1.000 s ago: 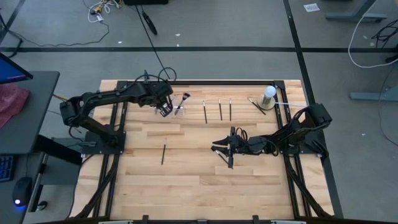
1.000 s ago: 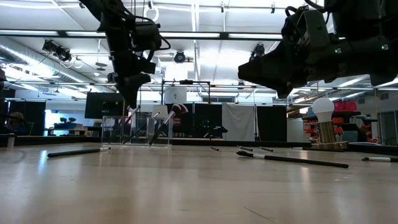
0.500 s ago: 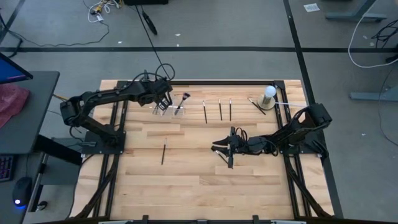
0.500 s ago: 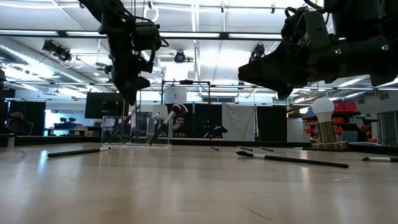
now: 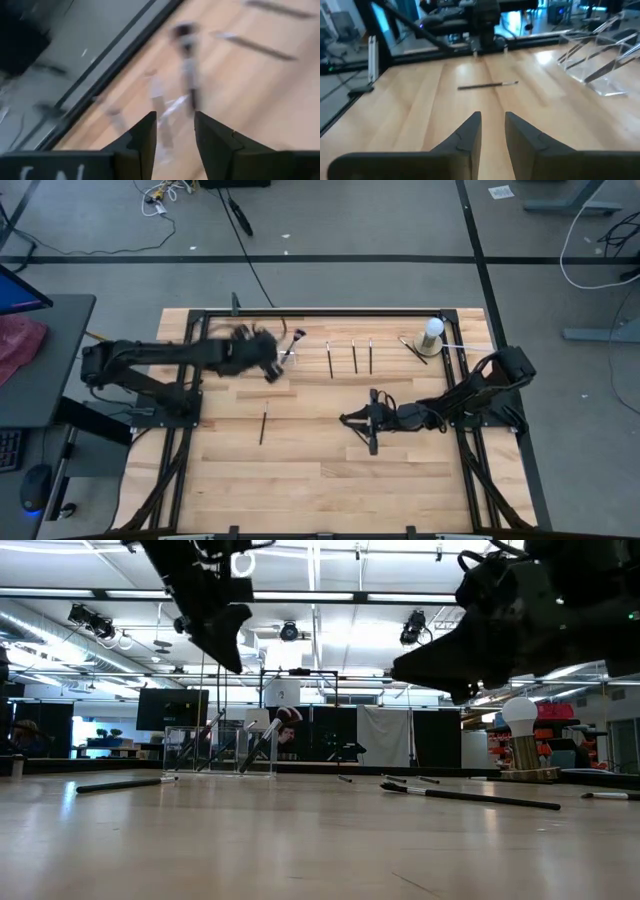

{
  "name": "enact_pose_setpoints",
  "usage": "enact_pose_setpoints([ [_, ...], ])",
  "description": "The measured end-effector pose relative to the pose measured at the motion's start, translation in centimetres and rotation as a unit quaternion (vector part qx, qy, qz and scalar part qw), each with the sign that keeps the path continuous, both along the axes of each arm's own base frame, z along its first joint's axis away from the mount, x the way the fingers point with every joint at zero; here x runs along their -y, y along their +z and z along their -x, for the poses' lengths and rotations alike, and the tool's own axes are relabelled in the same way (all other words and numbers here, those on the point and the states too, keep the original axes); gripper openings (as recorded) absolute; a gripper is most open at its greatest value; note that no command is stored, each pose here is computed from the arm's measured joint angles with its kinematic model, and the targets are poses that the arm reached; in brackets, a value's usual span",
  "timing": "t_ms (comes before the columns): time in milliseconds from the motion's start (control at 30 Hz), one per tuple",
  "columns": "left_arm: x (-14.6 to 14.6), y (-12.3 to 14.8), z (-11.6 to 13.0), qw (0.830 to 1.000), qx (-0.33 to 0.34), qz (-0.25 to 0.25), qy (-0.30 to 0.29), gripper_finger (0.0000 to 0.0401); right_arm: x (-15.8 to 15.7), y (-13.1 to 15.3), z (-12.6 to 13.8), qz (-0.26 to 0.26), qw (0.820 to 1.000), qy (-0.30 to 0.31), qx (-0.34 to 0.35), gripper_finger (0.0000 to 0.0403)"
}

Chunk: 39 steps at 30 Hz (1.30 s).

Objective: Put items in baskets/containers
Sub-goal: Put the eyeshadow brush into the transparent organizer

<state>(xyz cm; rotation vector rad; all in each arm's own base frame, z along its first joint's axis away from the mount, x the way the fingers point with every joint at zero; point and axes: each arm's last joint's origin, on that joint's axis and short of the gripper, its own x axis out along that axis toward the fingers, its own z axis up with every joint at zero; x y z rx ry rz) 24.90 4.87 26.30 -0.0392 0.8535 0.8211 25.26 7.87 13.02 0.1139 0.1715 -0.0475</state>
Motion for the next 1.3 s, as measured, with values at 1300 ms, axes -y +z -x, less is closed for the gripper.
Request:
enact_pose_setpoints([
  [1300, 11.2, -7.7, 0.6, 0.940, 0.264, 0.007, -0.216, 0.0126, 0.9, -2.4, 14.4, -0.086, 0.890, -0.114, -0.432, 0.0116],
])
